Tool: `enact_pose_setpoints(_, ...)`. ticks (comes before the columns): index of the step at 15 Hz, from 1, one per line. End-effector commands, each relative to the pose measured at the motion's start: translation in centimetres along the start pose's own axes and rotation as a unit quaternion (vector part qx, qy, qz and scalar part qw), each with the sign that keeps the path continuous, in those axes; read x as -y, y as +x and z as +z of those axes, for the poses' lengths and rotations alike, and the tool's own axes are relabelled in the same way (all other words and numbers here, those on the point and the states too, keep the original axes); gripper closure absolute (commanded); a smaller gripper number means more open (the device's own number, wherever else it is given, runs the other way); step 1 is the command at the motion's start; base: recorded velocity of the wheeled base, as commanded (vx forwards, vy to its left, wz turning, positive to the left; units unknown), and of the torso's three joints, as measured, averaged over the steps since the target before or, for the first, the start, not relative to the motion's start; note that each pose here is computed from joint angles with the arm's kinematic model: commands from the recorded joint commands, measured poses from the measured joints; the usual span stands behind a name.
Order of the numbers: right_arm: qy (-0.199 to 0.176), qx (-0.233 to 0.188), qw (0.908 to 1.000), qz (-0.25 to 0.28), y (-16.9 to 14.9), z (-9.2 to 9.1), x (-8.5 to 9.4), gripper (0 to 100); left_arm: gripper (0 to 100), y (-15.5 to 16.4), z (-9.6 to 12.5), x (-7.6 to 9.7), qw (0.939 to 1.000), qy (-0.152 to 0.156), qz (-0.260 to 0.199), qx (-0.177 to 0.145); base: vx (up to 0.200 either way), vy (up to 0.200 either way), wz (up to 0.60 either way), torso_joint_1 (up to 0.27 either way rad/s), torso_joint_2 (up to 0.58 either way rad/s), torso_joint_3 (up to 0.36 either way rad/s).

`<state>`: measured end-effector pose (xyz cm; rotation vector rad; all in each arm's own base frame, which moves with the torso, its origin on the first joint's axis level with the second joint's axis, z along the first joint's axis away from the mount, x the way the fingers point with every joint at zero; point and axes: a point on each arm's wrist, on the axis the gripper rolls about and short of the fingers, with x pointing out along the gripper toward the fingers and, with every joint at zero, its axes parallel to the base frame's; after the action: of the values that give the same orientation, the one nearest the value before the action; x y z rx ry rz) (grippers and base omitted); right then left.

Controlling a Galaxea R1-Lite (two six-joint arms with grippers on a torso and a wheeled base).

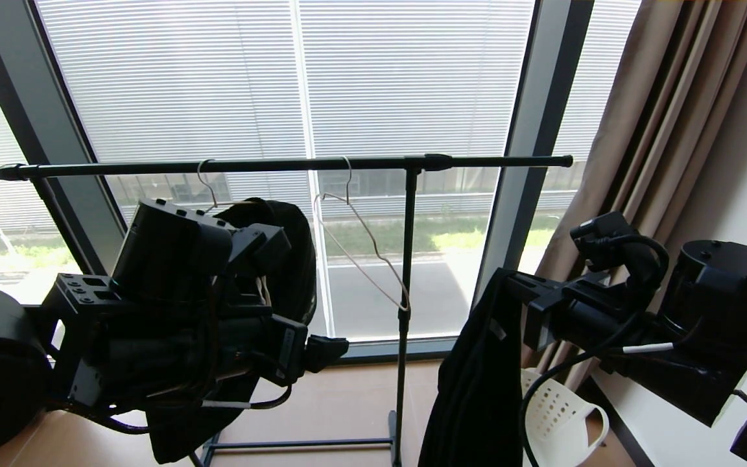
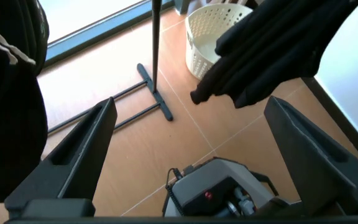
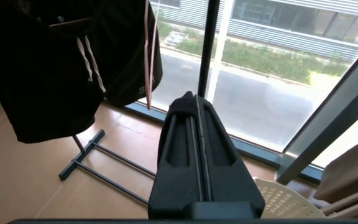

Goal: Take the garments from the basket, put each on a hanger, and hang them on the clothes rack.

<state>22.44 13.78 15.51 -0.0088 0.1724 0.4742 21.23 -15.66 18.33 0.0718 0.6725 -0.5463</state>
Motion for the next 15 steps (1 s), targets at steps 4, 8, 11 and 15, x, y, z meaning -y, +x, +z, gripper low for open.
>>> enact_pose_setpoints(4,0.000,0.003,1.0000,-0.004,-0.15,0.12,0.22,100,0,0.61,0.14,0.06,1.0000,0.001,0.001,-0.004,0.050,0.000,0.00,-0.001,0.00,0.001)
enact_pose_setpoints(8,0.001,-0.001,1.0000,-0.003,-0.03,-0.04,0.22,100,0,0.49,0.25,0.08,1.0000,0.001,0.001,0.000,0.200,0.000,0.00,-0.005,0.00,0.004)
enact_pose_setpoints(11,0.000,-0.001,1.0000,-0.003,0.00,-0.06,0.22,100,0,0.48,0.31,0.09,1.0000,-0.001,-0.001,0.006,0.200,0.000,0.00,0.010,0.01,-0.001)
enact_pose_setpoints(15,0.001,-0.004,0.9999,-0.013,0.11,-0.11,0.67,100,0,1.42,0.35,0.33,0.9994,0.001,-0.008,0.034,0.000,0.000,0.00,0.000,0.00,0.000)
